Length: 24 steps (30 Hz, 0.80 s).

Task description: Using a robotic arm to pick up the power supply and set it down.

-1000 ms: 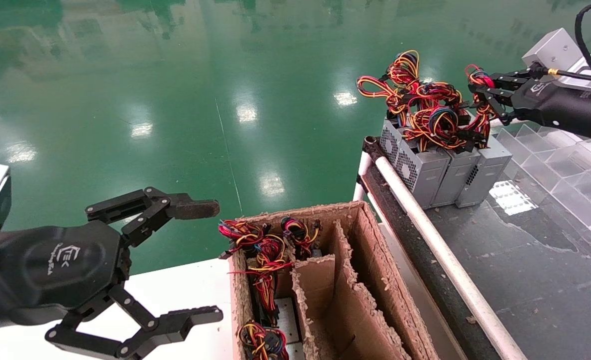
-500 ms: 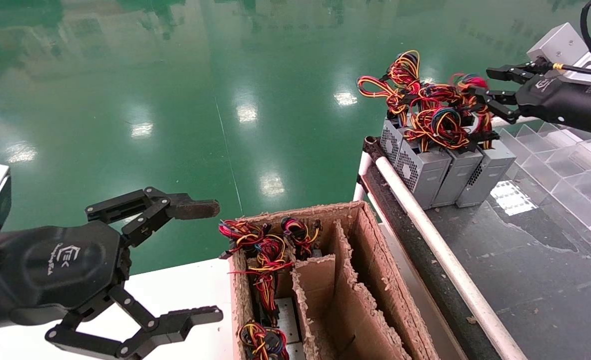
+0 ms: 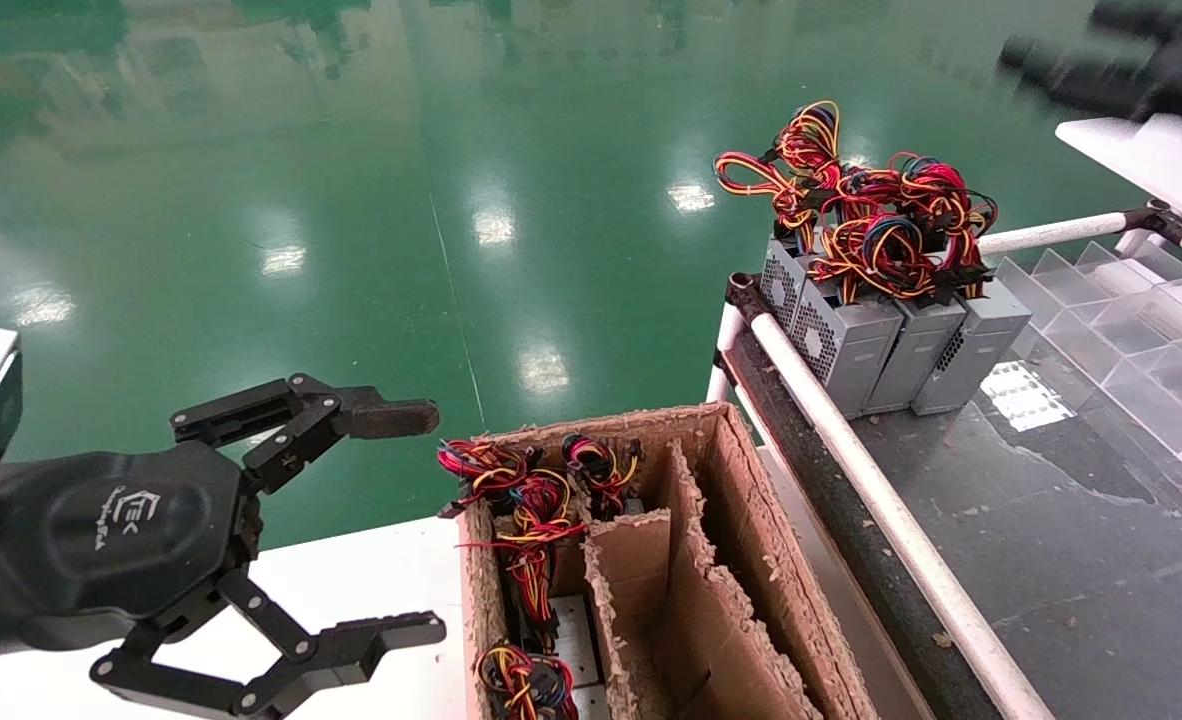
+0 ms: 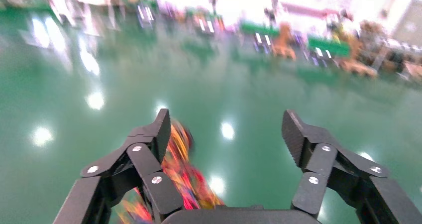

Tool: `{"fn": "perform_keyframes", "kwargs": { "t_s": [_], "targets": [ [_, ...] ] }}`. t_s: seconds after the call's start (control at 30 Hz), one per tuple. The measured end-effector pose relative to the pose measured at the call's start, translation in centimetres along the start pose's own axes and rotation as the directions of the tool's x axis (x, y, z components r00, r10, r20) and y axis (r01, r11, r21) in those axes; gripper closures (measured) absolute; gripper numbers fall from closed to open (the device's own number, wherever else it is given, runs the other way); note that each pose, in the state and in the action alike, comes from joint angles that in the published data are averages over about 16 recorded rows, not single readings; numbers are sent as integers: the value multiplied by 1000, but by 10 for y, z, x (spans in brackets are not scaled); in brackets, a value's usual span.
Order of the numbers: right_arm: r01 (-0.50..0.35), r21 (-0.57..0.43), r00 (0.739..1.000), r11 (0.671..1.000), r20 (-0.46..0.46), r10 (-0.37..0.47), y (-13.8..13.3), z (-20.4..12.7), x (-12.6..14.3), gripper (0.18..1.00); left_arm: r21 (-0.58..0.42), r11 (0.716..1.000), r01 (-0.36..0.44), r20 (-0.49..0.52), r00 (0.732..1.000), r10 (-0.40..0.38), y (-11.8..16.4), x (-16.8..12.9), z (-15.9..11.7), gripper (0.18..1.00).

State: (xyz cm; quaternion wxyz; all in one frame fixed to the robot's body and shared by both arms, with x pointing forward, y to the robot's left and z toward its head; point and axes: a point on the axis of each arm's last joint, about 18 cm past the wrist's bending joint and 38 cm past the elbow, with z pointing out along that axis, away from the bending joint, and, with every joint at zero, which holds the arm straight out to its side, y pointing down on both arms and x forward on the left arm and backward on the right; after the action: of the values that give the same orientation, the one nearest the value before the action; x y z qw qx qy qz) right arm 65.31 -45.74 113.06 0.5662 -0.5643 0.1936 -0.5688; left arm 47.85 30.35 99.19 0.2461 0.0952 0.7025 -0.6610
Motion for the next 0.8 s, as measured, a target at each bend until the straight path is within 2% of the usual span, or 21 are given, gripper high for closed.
{"fn": "perform_keyframes", "kwargs": {
  "t_s": [0.13, 0.3, 0.53, 0.8],
  "targets": [
    [-57, 66, 998, 996, 16, 56, -10, -9, 1, 409, 0, 1000, 0, 0, 1000, 0, 0, 0, 0, 184],
    [-78, 107, 996, 991, 54, 73, -14, -16, -4, 320, 0, 1000, 0, 0, 1000, 0, 0, 0, 0, 184],
    [-68, 136, 991, 988, 123, 51, -12, -23, -20, 236, 0, 1000, 0, 0, 1000, 0, 0, 0, 0, 184],
    [-63, 160, 975, 985, 220, 27, -11, -32, -46, 190, 0, 1000, 0, 0, 1000, 0, 0, 0, 0, 184]
  ]
}}
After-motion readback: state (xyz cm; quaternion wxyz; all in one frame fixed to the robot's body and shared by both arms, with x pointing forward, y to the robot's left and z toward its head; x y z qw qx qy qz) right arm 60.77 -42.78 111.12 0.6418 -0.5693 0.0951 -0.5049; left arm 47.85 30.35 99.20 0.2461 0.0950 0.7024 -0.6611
